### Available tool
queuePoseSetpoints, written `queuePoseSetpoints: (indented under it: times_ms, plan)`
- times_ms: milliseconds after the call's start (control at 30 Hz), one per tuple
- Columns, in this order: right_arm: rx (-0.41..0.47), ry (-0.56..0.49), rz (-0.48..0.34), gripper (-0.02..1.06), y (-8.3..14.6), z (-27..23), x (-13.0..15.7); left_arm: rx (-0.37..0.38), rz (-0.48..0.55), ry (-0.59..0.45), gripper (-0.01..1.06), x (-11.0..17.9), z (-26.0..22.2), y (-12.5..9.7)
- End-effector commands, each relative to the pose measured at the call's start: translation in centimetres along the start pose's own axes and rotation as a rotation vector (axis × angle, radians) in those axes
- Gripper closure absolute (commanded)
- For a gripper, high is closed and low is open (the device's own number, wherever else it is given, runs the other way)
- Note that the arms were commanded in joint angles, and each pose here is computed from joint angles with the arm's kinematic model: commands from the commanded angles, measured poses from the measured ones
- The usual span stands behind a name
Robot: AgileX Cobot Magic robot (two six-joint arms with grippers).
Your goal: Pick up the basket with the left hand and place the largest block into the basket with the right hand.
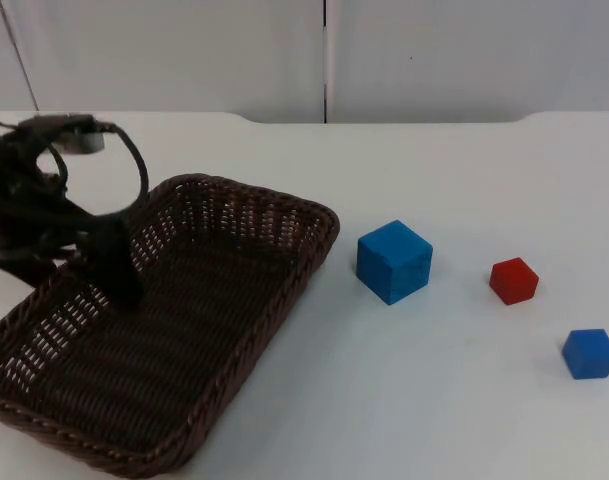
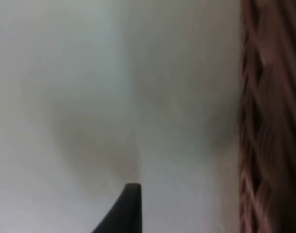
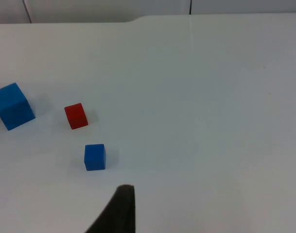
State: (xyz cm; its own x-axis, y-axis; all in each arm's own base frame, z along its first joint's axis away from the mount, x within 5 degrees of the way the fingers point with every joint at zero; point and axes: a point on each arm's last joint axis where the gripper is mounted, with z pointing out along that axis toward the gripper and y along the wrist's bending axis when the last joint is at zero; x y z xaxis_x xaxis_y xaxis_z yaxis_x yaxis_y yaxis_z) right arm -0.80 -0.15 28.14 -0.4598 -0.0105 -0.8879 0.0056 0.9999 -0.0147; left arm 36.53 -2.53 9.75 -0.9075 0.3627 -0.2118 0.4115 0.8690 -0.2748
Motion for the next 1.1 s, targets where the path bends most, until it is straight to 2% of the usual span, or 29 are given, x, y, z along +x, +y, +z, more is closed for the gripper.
queuePoseSetpoints:
  times_ms: [0, 167, 267, 300, 400, 433, 467, 500, 633, 667, 700, 900, 1067]
  plan:
    - [0.002, -0.005, -0.013, 0.0, 0.0, 0.1, 0.1, 0.01, -0.006, -0.008, 0.0, -0.2, 0.3, -0.1]
    - [0.002, -0.005, -0.013, 0.0, 0.0, 0.1, 0.1, 0.013, -0.02, -0.018, 0.02, -0.3, 0.4, -0.1]
    - [0.002, -0.005, -0.013, 0.0, 0.0, 0.1, 0.1, 0.013, -0.02, -0.018, 0.2, -0.3, 0.4, -0.1]
    - [0.002, -0.005, -0.013, 0.0, 0.0, 0.1, 0.1, 0.013, -0.02, -0.018, 0.2, -0.3, 0.4, -0.1]
    - [0.002, -0.005, -0.013, 0.0, 0.0, 0.1, 0.1, 0.024, -0.019, -0.009, 0.37, -0.2, 0.4, -0.2]
    - [0.002, -0.005, -0.013, 0.0, 0.0, 0.1, 0.1, 0.029, -0.019, -0.004, 0.45, -0.2, 0.4, -0.3]
    - [0.002, -0.005, -0.013, 0.0, 0.0, 0.1, 0.1, 0.034, -0.026, 0.001, 0.58, -0.1, 0.4, -0.3]
    - [0.002, -0.005, -0.013, 0.0, 0.0, 0.1, 0.1, 0.034, -0.026, 0.001, 0.58, -0.1, 0.4, -0.3]
    - [0.002, -0.005, -0.013, 0.0, 0.0, 0.1, 0.1, 0.06, -0.034, 0.021, 0.94, 0.0, 0.4, -0.5]
    - [0.002, -0.005, -0.013, 0.0, 0.0, 0.1, 0.1, 0.06, -0.034, 0.021, 0.94, 0.0, 0.4, -0.5]
    - [0.002, -0.005, -0.013, 0.0, 0.0, 0.1, 0.1, 0.068, -0.045, 0.029, 1.03, 0.1, 0.4, -0.6]
    - [0.002, -0.005, -0.013, 0.0, 0.0, 0.1, 0.1, 0.102, -0.101, 0.027, 1.05, 0.1, -0.7, -1.2]
    - [0.002, -0.005, -0.013, 0.0, 0.0, 0.1, 0.1, 0.126, -0.181, -0.044, 1.05, -0.7, -3.5, -2.4]
